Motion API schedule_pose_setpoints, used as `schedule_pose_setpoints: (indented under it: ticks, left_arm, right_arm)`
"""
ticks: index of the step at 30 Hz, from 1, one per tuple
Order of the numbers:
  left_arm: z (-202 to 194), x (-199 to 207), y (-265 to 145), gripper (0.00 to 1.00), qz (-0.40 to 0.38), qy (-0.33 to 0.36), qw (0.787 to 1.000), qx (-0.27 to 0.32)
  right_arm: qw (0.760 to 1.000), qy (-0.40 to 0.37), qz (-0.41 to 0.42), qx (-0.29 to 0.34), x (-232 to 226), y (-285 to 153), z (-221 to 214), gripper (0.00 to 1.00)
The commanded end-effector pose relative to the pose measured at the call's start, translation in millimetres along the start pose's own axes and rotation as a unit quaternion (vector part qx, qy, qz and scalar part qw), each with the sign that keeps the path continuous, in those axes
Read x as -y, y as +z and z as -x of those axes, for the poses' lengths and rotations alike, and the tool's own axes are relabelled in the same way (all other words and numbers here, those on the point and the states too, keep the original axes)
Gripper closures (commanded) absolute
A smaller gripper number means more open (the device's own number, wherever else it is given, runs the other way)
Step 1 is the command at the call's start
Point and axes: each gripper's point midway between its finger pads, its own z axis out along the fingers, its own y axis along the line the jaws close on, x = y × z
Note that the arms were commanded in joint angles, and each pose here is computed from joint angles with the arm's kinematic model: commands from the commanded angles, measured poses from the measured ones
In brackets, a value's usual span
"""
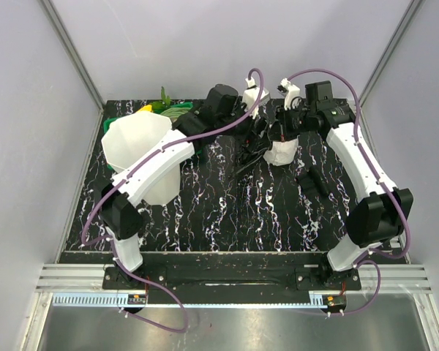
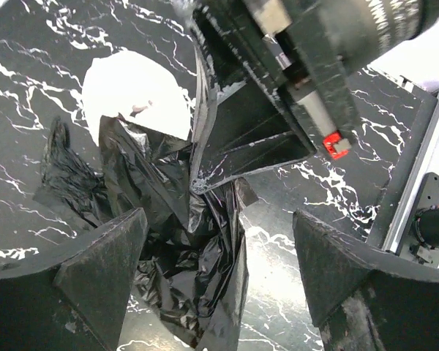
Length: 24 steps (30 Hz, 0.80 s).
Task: Put the trash bags into the trash bin
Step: Unfold the trash bag at the center of the board.
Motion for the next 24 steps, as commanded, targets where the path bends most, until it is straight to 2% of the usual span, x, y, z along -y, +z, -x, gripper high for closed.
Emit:
schedule_pose_setpoints:
  ticks: [1,5,12,20,23,24]
  left_arm:
    - [24.6,-3.1,0.3,0.15,0.017,-0.028,0.999,0.037]
    - [10.5,-9.0,4.8,0.22,0.03,-0.038,0.999,0.02]
    - [-5.7,-13.0,3.8,0.41,0.023,-0.049,0.999,0.008]
    - [-15.1,-28.7,4.0,0.41,0.025,-0.066,0.997,0.005]
    - [-18.9,-27.6,8.3,0.49,0.012,-0.07,0.997,0.001]
    - [-19.0,-25.6,9.2,0.55,0.005,-0.071,0.997,0.001]
  right_arm:
    - [0.996,-0.031,0.042,0.068,-25.2,-14.3,31.3,1.0]
    - [0.996,-0.035,0.05,0.072,-27.9,-14.6,29.6,1.0]
    - [0.995,-0.038,0.054,0.07,-30.3,-17.7,23.7,1.0]
    - [0.994,-0.036,0.081,0.069,-37.7,-22.6,17.2,1.0]
    - [0.993,-0.033,0.093,0.065,-40.8,-21.7,15.5,1.0]
    - [0.993,-0.031,0.094,0.064,-40.8,-21.3,15.3,1.0]
